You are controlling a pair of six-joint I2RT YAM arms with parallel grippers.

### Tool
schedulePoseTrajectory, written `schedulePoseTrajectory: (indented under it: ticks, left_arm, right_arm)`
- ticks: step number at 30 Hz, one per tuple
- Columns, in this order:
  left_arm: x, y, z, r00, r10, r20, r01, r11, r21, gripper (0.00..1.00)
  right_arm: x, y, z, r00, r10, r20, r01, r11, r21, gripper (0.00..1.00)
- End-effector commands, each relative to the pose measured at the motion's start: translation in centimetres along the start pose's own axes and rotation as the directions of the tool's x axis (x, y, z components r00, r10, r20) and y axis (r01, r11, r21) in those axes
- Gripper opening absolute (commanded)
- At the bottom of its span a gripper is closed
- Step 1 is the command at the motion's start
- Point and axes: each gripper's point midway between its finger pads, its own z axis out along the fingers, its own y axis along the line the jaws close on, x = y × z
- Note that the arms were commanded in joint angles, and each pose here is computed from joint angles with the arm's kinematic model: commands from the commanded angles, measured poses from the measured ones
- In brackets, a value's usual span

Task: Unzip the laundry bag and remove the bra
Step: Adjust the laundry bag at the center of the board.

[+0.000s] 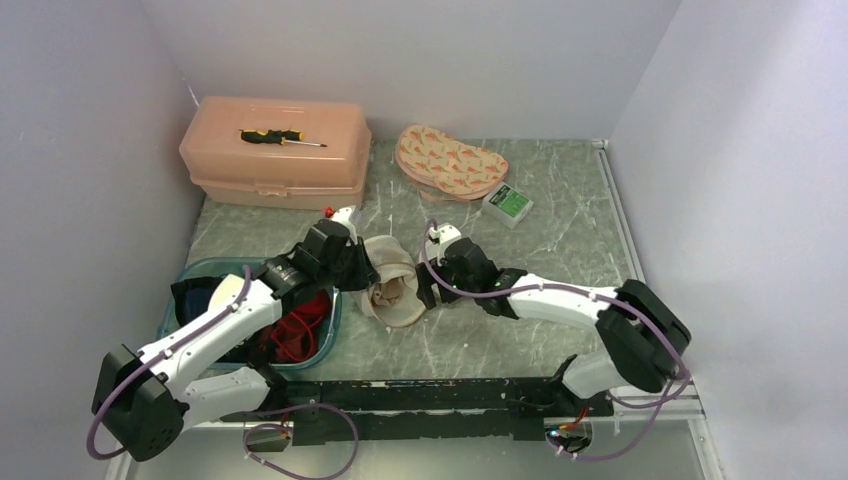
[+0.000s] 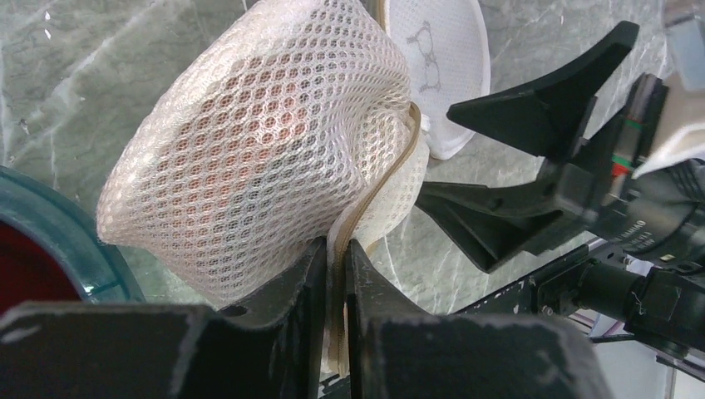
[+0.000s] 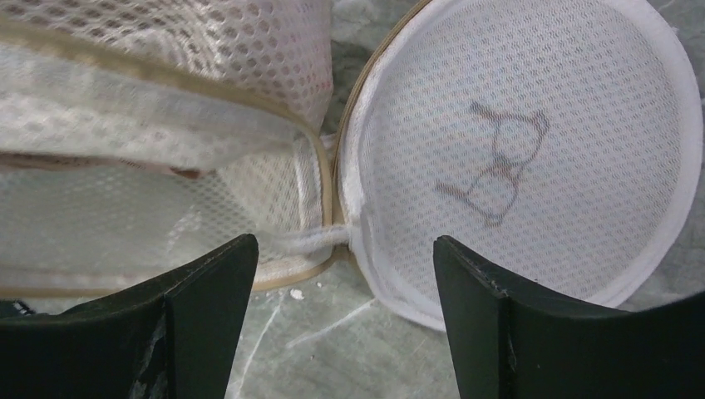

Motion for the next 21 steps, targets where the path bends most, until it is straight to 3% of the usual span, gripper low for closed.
schedulePoseTrajectory:
  ticks: [1,7,13,18,21]
  left_arm:
    - [-0.7,0.0,-0.2,1.0,-0.025,0.008,0.025,0.999,-0.03,0.18]
    - [-1.1,0.4,-0.3,0.999,-0.02,0.03,0.022,0.998,-0.057,0.17]
    - [-1.3,0.3,-0.4,0.999,-0.02,0.028,0.021,0.998,-0.056,0.16]
    - [-1.7,-0.3,-0.8,0.999,-0.022,0.034,0.023,0.999,-0.039,0.16]
    - [-1.9,-1.3,-0.9,0.999,-0.035,0.026,0.035,0.999,0.001,0.16]
  right_arm:
    - [-3.7,0.7,1.3,0.994,-0.06,0.087,0.061,0.998,-0.003,0.79]
    - [-3.0,0.3,2.6,0.996,-0.079,0.044,0.078,0.997,0.01,0.65]
    - [-3.4,0.0,2.6,0.996,-0.066,0.056,0.064,0.997,0.034,0.29]
    - [-5.8,0.0,-0.4,0.989,-0.067,0.134,0.06,0.997,0.058,0.0]
    - [-7.5,0.1,-3.7,0.987,-0.073,0.145,0.062,0.995,0.077,0.0]
